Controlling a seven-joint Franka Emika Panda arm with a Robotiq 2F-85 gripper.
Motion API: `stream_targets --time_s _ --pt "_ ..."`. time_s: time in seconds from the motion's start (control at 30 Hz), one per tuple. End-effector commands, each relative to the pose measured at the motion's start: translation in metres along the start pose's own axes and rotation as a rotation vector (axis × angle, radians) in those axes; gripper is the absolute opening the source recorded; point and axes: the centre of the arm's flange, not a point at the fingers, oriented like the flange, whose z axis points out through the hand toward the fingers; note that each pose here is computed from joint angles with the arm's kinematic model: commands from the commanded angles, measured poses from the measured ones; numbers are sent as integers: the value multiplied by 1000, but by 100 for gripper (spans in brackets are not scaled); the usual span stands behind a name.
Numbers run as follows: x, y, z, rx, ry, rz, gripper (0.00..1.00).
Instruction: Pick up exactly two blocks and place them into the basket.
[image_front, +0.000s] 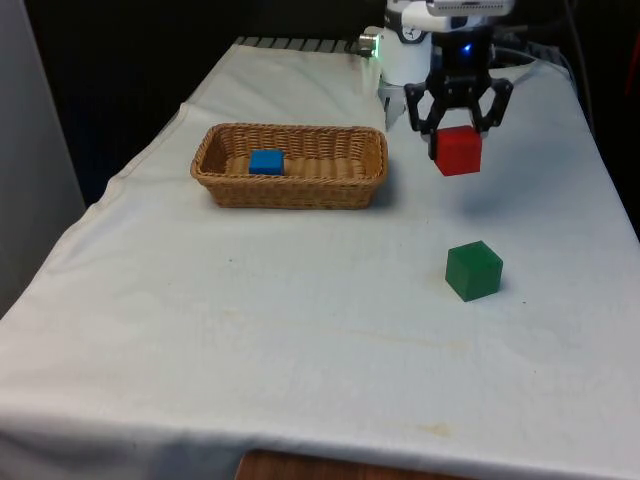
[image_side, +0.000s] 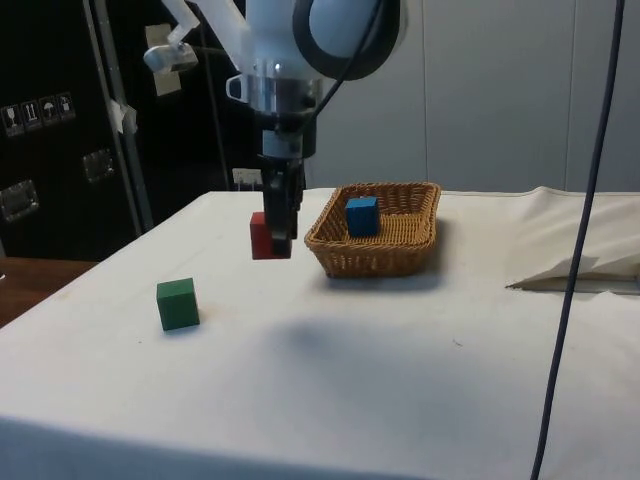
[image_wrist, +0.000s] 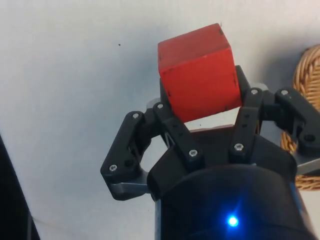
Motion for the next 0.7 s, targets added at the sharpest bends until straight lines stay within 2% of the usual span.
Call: stream_targets --time_s 0.0,0.13,0.3,0.33,0.5,0.53,0.67 --pt "-2 4 2 3 3 9 5" --pt "-4 11 6 -1 -3 23 5" --pt "-7 22 15 -17 -24 39 5" --pt "-8 24 16 -9 -17 47 5" --pt "-12 39 26 -20 -32 72 5" --pt "-12 39 26 -32 -39 70 5" --pt "-11 43 18 -18 -31 95 5"
